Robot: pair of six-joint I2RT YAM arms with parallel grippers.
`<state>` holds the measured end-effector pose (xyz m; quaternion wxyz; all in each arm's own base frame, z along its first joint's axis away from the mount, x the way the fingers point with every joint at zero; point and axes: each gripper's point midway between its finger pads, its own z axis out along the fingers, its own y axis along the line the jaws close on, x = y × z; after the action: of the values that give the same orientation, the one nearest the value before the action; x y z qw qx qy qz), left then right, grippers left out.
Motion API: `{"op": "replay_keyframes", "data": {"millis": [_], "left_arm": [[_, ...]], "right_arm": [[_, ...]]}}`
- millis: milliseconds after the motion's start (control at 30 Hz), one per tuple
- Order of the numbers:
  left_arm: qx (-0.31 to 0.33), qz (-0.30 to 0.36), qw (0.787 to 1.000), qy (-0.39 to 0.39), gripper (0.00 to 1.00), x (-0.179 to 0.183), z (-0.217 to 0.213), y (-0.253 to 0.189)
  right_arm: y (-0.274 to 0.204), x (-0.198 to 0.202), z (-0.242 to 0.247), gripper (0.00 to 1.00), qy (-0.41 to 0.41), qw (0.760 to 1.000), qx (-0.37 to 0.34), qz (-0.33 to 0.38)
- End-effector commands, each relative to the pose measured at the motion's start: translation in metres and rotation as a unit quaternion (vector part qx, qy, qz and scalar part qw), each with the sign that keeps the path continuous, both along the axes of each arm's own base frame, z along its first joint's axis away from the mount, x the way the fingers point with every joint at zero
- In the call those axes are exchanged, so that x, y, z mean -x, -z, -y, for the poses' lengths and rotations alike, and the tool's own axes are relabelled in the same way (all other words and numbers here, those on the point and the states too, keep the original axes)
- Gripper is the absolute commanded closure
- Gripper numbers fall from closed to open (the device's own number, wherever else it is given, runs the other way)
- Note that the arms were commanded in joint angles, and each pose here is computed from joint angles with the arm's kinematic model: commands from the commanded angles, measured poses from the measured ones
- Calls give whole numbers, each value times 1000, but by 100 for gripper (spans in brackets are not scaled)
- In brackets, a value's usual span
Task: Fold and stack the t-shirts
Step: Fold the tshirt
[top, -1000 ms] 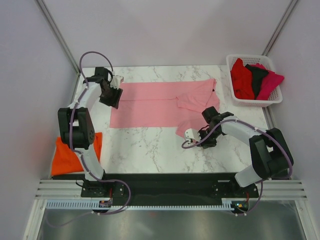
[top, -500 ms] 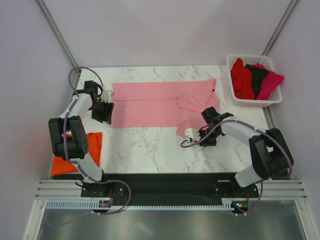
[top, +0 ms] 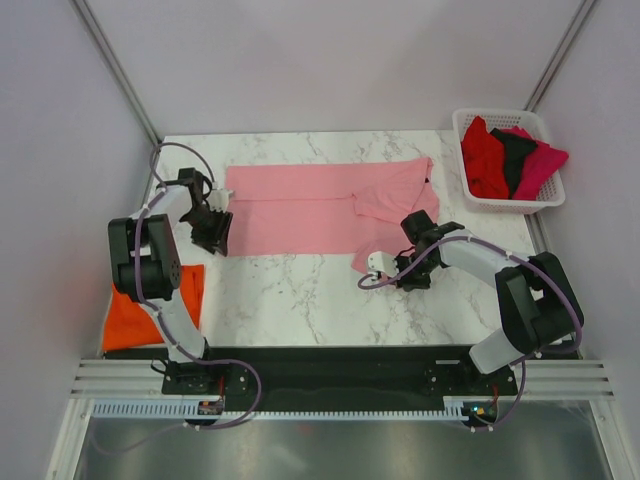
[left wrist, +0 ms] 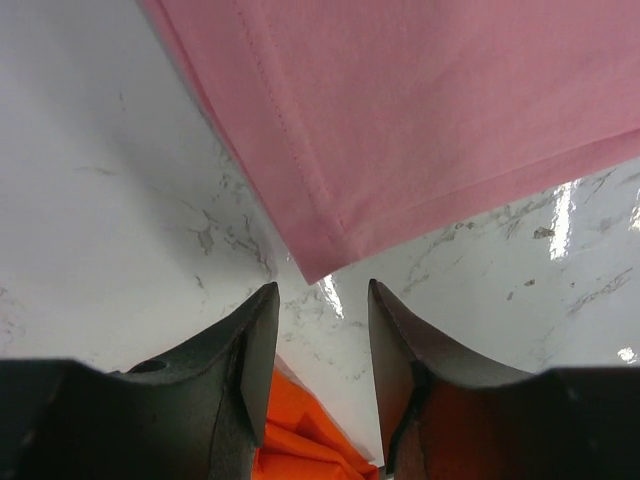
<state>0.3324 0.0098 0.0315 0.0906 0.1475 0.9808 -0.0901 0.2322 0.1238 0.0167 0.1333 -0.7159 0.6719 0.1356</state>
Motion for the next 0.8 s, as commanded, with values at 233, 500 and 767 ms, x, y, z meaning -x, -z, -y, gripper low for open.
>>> {"op": "replay_keyframes", "data": {"millis": [233,500,767], "left_arm": [[7,21,1000,-5,52,-34,-1,2],[13,11,1000,3,60,-24,3,5],[18,-1,1000,5,60,-19,6,11]], "right_arm": [[-7,-2,-6,100,13,1000,-13,4],[-5,-1,-5,100,17,1000,-11,3],[-4,-3,-6,100,19,1000,-12,2]]}}
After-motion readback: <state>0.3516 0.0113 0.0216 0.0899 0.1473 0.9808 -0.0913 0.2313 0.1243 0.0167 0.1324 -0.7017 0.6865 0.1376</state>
